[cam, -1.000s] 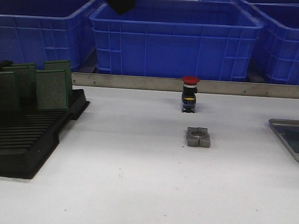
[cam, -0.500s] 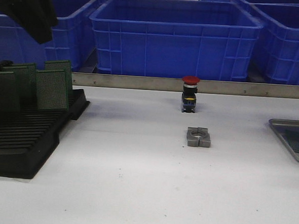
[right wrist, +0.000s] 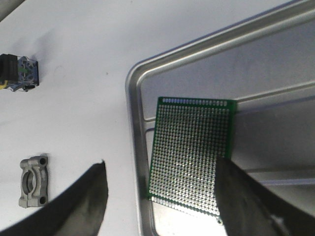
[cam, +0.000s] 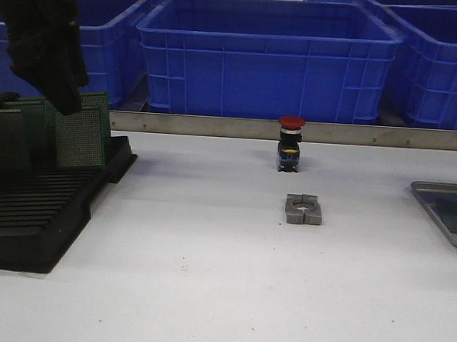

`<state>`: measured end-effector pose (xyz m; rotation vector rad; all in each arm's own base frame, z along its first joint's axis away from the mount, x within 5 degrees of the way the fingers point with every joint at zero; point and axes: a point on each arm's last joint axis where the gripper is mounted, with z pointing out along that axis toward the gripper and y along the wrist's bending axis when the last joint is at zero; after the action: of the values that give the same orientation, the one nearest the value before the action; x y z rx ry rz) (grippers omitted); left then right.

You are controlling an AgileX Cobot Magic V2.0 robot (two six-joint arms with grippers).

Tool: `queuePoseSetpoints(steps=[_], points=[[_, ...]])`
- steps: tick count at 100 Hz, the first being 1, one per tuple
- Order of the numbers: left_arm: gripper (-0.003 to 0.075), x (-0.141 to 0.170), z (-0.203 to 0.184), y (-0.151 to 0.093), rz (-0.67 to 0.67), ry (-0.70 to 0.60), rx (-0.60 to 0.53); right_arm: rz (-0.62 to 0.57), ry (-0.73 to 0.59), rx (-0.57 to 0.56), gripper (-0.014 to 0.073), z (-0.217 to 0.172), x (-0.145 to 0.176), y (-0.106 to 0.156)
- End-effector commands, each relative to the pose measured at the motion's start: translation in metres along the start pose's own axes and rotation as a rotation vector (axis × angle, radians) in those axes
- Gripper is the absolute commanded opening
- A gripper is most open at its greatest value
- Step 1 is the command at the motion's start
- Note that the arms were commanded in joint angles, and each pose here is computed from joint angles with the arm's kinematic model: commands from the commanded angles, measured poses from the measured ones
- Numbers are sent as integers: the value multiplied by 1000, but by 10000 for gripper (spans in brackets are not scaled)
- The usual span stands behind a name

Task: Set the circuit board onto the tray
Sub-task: 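Reach the left gripper back to the rack and grasp another green board, then lift the second board out of the rack with the left gripper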

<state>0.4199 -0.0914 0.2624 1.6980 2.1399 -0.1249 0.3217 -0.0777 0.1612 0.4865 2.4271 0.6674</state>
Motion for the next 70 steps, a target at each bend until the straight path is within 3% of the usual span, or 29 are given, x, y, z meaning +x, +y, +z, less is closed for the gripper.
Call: queuePoseSetpoints(steps=[1, 24, 36, 48, 67, 70], points=[[526, -8, -20, 4, -4, -48, -72, -23, -55, -44, 488, -15, -11, 13], [523, -3, 0, 7, -22, -28, -28, -23, -55, -44, 488, -15, -11, 13], [466, -3, 2, 6, -23, -24, -18, -23, -55, -44, 488, -15, -11, 13], [333, -3, 2, 6, -23, -24, -16, -23, -55, -44, 488, -15, -11, 13], [7, -2, 2, 6, -23, -22, -10, -23, -55, -44, 488, -15, -11, 13], [-17, -2, 2, 6, -25, -21, -8, -23, -55, -44, 488, -15, -11, 13]])
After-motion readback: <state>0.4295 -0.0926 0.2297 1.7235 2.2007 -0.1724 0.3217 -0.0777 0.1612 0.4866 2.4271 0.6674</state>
